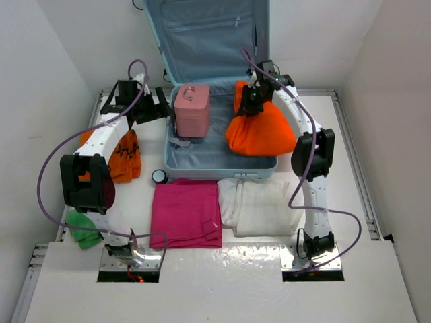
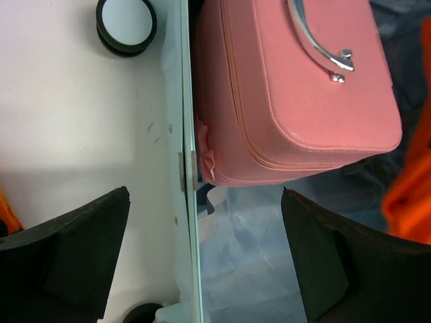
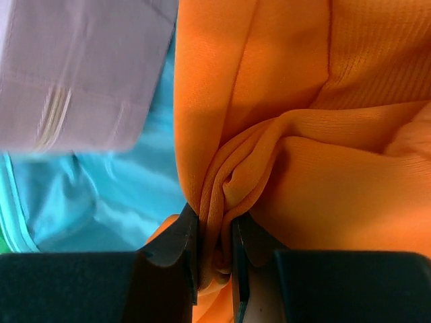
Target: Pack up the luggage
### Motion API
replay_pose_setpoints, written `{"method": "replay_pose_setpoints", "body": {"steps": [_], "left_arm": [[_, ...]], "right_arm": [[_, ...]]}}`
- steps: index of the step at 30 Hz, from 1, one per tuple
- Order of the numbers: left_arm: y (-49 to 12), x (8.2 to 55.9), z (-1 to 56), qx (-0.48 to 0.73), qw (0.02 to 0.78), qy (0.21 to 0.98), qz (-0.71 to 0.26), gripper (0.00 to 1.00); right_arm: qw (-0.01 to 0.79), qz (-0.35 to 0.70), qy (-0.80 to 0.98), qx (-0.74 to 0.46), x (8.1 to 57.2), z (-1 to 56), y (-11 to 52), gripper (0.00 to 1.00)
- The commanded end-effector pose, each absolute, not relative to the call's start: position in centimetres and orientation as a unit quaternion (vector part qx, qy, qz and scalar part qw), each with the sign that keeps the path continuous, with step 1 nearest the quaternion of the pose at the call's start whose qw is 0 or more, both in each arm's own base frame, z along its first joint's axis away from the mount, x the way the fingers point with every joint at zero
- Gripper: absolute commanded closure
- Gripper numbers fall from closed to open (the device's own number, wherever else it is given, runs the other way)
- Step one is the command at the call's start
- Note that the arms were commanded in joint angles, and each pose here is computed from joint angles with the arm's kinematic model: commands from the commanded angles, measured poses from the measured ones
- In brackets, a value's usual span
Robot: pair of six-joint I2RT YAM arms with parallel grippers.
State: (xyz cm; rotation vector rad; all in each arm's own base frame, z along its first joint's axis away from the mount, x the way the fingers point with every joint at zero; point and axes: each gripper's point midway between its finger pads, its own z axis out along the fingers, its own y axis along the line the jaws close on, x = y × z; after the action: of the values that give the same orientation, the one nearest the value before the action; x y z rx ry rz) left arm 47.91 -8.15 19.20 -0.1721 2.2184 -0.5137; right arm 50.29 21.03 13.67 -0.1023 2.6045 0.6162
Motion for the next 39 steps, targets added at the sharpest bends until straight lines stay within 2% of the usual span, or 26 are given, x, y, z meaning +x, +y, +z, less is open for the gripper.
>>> {"method": "replay_pose_setpoints", "body": {"steps": [1,3,5,9,13,22,24,25,26,27,29,32,35,39], "left_arm": [[-8.1,48.0,21.6,-0.064,0.448,0.863,-0.224,0.04],[-7.5,48.0,21.2,-0.070,0.445,0.865,-0.220,0.04],[-7.0,48.0,21.2,-0.074,0.446,0.865,-0.218,0.04],[-6.5,48.1,21.2,-0.079,0.447,0.864,-0.216,0.04],[-6.3,48.0,20.4,-0.086,0.438,0.867,-0.220,0.04],[-6.0,48.4,19.9,-0.090,0.433,0.869,-0.221,0.04],[-6.0,48.4,19.9,-0.090,0.433,0.869,-0.221,0.04],[-6.0,48.4,19.9,-0.090,0.433,0.869,-0.221,0.04],[-6.0,48.4,19.9,-0.093,0.432,0.869,-0.223,0.04],[-6.0,48.4,19.9,-0.094,0.432,0.869,-0.223,0.04],[-6.0,48.3,20.3,-0.088,0.437,0.867,-0.222,0.04],[-5.8,48.2,22.3,-0.082,0.461,0.857,-0.216,0.03],[-4.4,47.9,24.8,-0.088,0.496,0.843,-0.192,0.01],[0.2,47.2,26.4,-0.133,0.516,0.833,-0.150,0.01]], "right_arm": [[0.259,0.356,0.896,-0.051,51.5,15.8,28.4,1.00],[0.276,0.404,0.872,-0.033,52.5,16.2,29.5,1.00],[0.254,0.435,0.864,-0.011,52.4,15.6,30.2,1.00],[0.257,0.443,0.858,-0.037,52.4,15.1,32.3,1.00],[0.225,0.467,0.854,-0.052,51.8,13.1,34.1,1.00],[0.220,0.472,0.850,-0.082,51.5,11.2,35.1,1.00],[0.220,0.448,0.863,-0.078,51.5,10.5,34.3,0.90],[0.228,0.431,0.870,-0.070,51.8,10.0,33.8,0.79],[0.237,0.414,0.877,-0.065,52.1,10.3,32.9,0.54],[0.229,0.404,0.883,-0.064,51.7,9.1,32.5,0.41],[0.233,0.378,0.894,-0.060,51.8,8.9,31.3,0.22],[0.260,0.329,0.905,-0.068,52.6,8.8,29.5,0.14],[0.288,0.268,0.916,-0.076,53.5,8.5,27.0,0.13],[0.300,0.198,0.930,-0.079,54.2,7.5,22.3,0.11]]}}
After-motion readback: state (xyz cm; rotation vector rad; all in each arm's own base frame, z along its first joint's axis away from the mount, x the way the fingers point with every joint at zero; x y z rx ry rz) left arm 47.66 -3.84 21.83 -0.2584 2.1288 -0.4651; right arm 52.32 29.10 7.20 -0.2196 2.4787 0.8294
